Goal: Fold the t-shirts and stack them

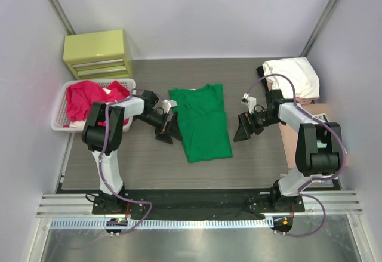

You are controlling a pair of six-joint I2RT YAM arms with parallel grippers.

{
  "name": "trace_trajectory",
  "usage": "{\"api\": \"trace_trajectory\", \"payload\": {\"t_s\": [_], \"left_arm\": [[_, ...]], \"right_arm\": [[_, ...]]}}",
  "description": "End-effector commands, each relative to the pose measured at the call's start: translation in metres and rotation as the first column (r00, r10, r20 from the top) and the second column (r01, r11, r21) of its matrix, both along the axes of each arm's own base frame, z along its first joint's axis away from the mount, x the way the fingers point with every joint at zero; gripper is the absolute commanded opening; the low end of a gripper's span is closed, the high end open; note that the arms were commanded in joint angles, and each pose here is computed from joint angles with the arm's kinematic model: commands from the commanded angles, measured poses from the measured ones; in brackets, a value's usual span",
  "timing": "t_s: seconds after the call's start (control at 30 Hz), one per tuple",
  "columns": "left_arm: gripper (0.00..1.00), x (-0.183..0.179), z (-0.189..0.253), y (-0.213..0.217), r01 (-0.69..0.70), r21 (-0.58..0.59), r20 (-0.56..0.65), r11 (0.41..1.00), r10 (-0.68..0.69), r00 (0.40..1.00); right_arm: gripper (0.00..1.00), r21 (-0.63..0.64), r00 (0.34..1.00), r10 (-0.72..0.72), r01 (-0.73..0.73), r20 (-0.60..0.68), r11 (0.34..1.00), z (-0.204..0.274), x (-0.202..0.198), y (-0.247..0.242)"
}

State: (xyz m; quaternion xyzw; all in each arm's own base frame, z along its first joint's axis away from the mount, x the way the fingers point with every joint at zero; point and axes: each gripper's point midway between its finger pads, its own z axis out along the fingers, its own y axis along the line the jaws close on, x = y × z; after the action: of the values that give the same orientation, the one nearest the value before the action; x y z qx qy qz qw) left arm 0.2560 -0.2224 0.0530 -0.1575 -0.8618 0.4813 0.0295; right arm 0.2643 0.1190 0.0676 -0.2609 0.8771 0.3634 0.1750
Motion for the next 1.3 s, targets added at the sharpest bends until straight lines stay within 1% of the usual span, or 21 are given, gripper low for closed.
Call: {"api": "trace_trajectory", "payload": {"t_s": [0.0,0.07,0.17,0.23,0.3,0.33,0.4,0.53,0.63,0.7,0.77,0.87,0.93,1.0,1.07,1.1,1.13,1.17,1.2,1.23,1.27], "left_arm": [[1.00,0.027,-0.002,-0.004,-0.031,0.073,0.089,0.997,0.025,0.996],[1.00,0.034,0.002,-0.014,-0.018,0.069,0.107,0.997,0.011,0.994],[1.00,0.031,0.003,-0.030,0.037,0.034,0.083,0.999,-0.040,0.996],[1.00,0.017,0.002,-0.040,0.092,0.040,0.065,0.995,-0.095,0.993],[1.00,0.012,-0.001,-0.047,0.136,0.045,0.092,0.990,-0.140,0.986],[1.00,0.005,-0.001,-0.051,0.159,0.045,0.078,0.986,-0.162,0.984],[1.00,0.003,-0.002,-0.053,0.170,0.044,0.071,0.985,-0.173,0.982],[1.00,-0.004,-0.010,-0.046,0.153,0.080,0.066,0.985,-0.159,0.985],[1.00,0.000,-0.014,-0.035,0.120,0.136,0.119,0.983,-0.136,0.984],[1.00,0.009,-0.009,-0.028,0.089,0.137,0.161,0.987,-0.111,0.981],[1.00,0.008,-0.009,-0.023,0.050,0.142,0.133,0.989,-0.069,0.989],[1.00,0.004,-0.011,-0.017,0.039,0.166,0.146,0.985,-0.063,0.987],[1.00,0.006,-0.008,-0.018,0.031,0.161,0.163,0.986,-0.058,0.985],[1.00,0.005,-0.004,-0.019,0.036,0.155,0.152,0.987,-0.060,0.987],[1.00,0.010,0.003,-0.018,0.038,0.162,0.198,0.986,-0.071,0.978],[1.00,0.016,0.002,-0.011,0.015,0.201,0.235,0.979,-0.063,0.970],[1.00,0.026,0.016,-0.011,-0.019,0.191,0.318,0.981,-0.044,0.947],[1.00,0.026,0.016,-0.003,-0.046,0.208,0.341,0.977,-0.028,0.940],[1.00,0.031,0.018,0.003,-0.076,0.239,0.382,0.968,-0.022,0.924],[1.00,0.033,0.022,0.007,-0.093,0.242,0.410,0.966,-0.015,0.912],[1.00,0.034,0.036,0.012,-0.116,0.235,0.459,0.965,-0.005,0.889]], "right_arm": [[1.00,0.012,0.994,0.002,-0.003,0.106,1.000,0.009,0.022,0.000],[1.00,0.017,0.996,-0.003,0.001,0.094,1.000,0.005,0.022,0.001],[1.00,0.035,0.998,0.000,-0.002,0.065,0.999,-0.001,0.022,0.004],[1.00,0.034,0.999,0.004,-0.006,0.053,0.999,-0.006,0.022,0.003],[1.00,0.033,0.999,0.010,-0.011,0.032,0.999,-0.013,0.022,0.004],[1.00,0.034,1.000,0.009,-0.010,0.029,0.999,-0.014,0.023,0.003],[1.00,0.040,1.000,0.010,-0.011,0.017,0.999,-0.014,0.024,0.004],[1.00,0.037,0.999,0.008,-0.010,0.052,0.999,-0.008,0.027,0.004],[1.00,-0.003,0.997,-0.001,0.001,0.074,1.000,-0.012,0.028,-0.002],[1.00,-0.007,0.997,-0.004,0.005,0.073,1.000,-0.014,0.027,-0.002],[1.00,-0.002,0.998,-0.004,0.004,0.065,1.000,-0.014,0.026,-0.001],[1.00,0.003,0.998,-0.012,0.011,0.068,1.000,-0.014,0.029,0.000],[1.00,0.014,0.998,-0.015,0.014,0.059,1.000,-0.014,0.031,0.001],[1.00,0.016,0.999,-0.013,0.012,0.053,1.000,-0.016,0.032,0.002],[1.00,0.025,0.997,0.027,-0.029,0.073,0.999,-0.012,0.031,0.006],[1.00,0.014,0.996,0.041,-0.043,0.082,0.999,-0.008,0.028,0.006],[1.00,0.000,0.994,0.044,-0.044,0.097,0.999,-0.009,0.023,0.005],[1.00,-0.042,0.987,0.026,-0.020,0.158,0.999,-0.008,0.031,0.000],[1.00,-0.065,0.967,0.023,-0.006,0.253,0.998,0.011,0.035,-0.003],[1.00,-0.098,0.956,0.031,-0.002,0.291,0.995,0.011,0.030,-0.007],[1.00,-0.170,0.924,0.047,0.020,0.379,0.985,0.019,0.036,-0.014]]}}
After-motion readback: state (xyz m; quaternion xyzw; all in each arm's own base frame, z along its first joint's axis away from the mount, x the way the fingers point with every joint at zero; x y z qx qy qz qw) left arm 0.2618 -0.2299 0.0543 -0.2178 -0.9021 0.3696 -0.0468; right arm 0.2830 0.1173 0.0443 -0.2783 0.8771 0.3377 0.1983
